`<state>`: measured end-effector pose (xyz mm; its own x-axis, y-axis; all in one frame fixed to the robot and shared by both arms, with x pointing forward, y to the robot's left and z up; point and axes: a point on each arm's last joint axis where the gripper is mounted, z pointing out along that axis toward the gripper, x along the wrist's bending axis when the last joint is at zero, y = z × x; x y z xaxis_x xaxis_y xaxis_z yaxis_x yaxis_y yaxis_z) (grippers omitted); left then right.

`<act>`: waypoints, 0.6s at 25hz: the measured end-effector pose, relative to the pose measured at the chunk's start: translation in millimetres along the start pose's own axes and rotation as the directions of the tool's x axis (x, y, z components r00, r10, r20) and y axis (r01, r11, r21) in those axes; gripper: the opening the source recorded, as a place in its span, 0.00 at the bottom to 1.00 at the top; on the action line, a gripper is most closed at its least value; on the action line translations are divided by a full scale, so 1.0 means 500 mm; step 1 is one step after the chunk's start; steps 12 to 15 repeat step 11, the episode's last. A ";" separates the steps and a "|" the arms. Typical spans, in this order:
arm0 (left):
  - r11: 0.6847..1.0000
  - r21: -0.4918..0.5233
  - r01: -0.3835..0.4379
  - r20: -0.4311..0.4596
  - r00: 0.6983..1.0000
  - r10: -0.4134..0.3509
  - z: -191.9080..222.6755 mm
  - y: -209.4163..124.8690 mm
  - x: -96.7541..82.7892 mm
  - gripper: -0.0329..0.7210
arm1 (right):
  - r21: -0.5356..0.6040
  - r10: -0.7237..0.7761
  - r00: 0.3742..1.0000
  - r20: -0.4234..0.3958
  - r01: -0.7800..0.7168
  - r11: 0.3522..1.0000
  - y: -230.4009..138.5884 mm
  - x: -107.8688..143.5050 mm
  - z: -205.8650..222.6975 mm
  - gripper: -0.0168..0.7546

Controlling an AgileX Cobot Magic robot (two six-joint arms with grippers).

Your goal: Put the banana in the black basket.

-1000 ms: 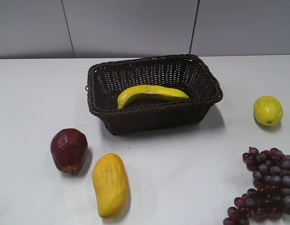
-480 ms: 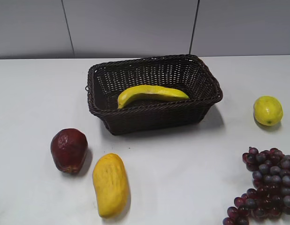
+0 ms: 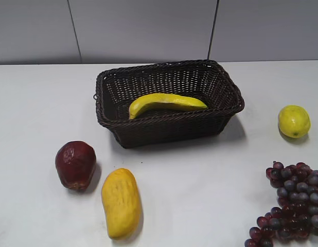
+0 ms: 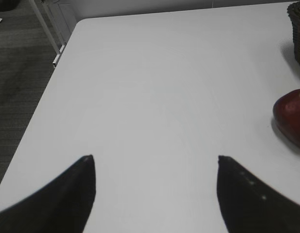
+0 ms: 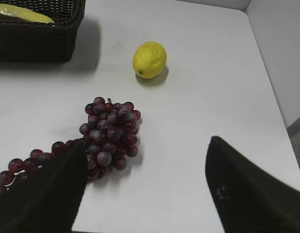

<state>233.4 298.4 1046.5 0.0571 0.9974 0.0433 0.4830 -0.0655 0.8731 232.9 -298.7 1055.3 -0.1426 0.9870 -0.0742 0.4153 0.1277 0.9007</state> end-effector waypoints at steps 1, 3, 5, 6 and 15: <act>1.000 0.000 0.000 0.000 1.000 0.000 0.000 0.000 0.000 0.81 | 0.000 -0.003 1.000 0.005 0.003 1.000 0.000 -0.001 0.000 0.77; 1.000 0.000 0.000 0.000 1.000 0.000 0.000 0.000 0.000 0.81 | 0.000 -0.002 1.000 0.005 0.002 1.000 0.000 -0.001 0.000 0.76; 1.000 0.000 0.000 0.000 1.000 0.000 0.000 0.000 0.000 0.81 | 0.000 -0.002 1.000 0.005 0.002 1.000 0.000 -0.001 0.000 0.76; 1.000 0.000 0.000 0.000 1.000 0.000 0.000 0.000 0.000 0.81 | 0.000 -0.002 1.000 0.005 0.002 1.000 0.000 -0.001 0.000 0.76; 1.000 0.000 0.000 0.000 1.000 0.000 0.000 0.000 0.000 0.81 | 0.000 -0.002 1.000 0.005 0.002 1.000 0.000 -0.001 0.000 0.76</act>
